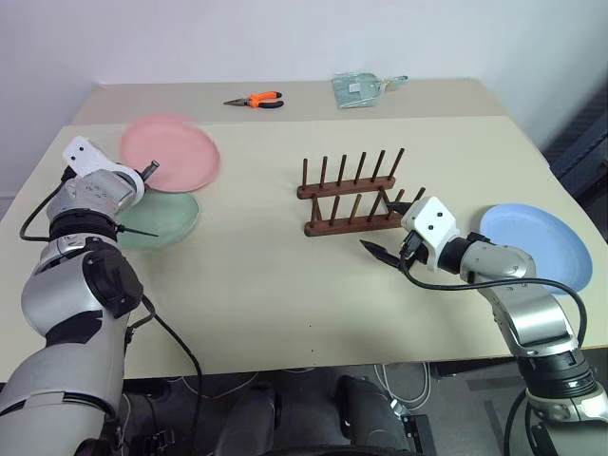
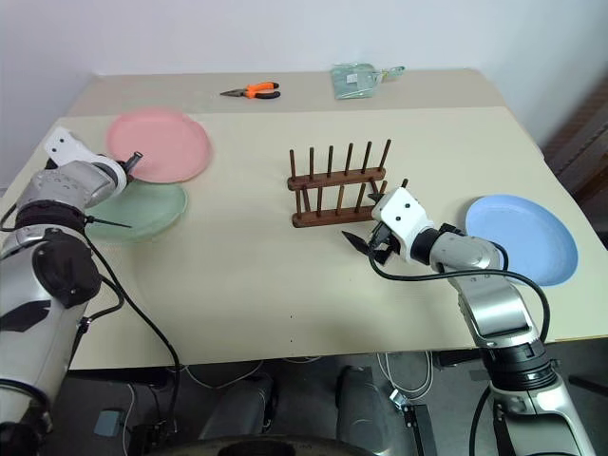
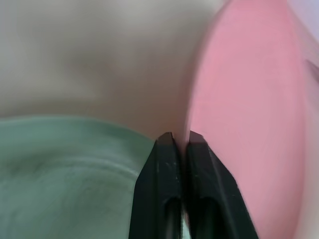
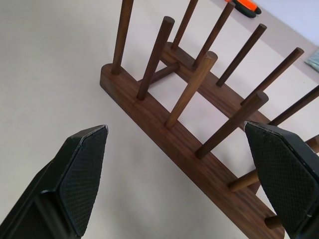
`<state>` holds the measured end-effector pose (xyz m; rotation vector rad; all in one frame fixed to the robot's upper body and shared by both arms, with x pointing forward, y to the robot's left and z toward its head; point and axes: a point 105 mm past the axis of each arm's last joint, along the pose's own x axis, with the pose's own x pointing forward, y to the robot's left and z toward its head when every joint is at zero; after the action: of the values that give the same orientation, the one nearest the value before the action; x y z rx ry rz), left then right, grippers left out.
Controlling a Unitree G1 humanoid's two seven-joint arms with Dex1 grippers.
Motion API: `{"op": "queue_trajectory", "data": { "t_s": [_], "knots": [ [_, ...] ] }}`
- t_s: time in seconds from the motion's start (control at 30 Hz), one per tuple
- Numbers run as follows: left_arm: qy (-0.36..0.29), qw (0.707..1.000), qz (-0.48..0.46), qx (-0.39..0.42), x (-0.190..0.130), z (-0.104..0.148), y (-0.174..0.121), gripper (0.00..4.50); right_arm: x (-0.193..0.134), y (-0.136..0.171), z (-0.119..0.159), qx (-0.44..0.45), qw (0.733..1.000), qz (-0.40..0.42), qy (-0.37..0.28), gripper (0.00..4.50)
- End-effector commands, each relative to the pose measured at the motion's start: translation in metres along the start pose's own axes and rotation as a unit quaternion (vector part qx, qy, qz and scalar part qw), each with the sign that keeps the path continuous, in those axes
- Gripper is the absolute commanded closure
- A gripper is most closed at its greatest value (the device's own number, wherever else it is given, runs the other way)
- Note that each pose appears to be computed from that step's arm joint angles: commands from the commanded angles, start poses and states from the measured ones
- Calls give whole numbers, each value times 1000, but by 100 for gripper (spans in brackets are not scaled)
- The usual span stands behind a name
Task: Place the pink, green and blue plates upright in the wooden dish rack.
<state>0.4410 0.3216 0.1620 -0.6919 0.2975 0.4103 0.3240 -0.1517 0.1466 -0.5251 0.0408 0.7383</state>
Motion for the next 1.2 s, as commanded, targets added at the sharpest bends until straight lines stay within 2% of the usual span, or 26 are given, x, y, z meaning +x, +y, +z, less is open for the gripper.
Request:
{"op": "queue_trajectory", "data": {
  "t_s": [0.03, 0.2, 0.37, 0.47, 0.53, 0.7, 0.87, 0.97, 1.2],
  "knots": [
    [-15, 999, -41, 1, -6, 15, -20, 448, -3, -7, 13, -22, 999, -15, -21, 0],
    [-25, 992, -121, 38, -12, 12, -49, 448, -3, -13, 19, -44, 999, -18, -28, 0],
    [-23, 966, -245, 80, -45, -12, -104, 448, -3, -25, 62, -81, 993, -17, -78, 0],
    [-17, 942, -327, 74, -87, -30, -151, 448, 5, -25, 104, -196, 973, -29, -118, 0],
    [-10, 933, -353, 67, -106, -37, -169, 448, 13, -19, 117, -254, 959, -23, -122, 0],
    [9, 917, -388, 90, -138, -55, -199, 448, 43, -14, 122, -368, 925, -20, -96, 0],
    [28, 913, -396, 96, -147, -66, -206, 448, 59, -23, 109, -421, 904, -32, -65, 0],
    [40, 906, -409, 98, -155, -73, -209, 450, 64, -33, 105, -441, 894, -54, -53, 90],
    [55, 907, -404, 103, -155, -82, -203, 450, 61, -38, 95, -464, 882, -72, -34, 436]
  ]
}}
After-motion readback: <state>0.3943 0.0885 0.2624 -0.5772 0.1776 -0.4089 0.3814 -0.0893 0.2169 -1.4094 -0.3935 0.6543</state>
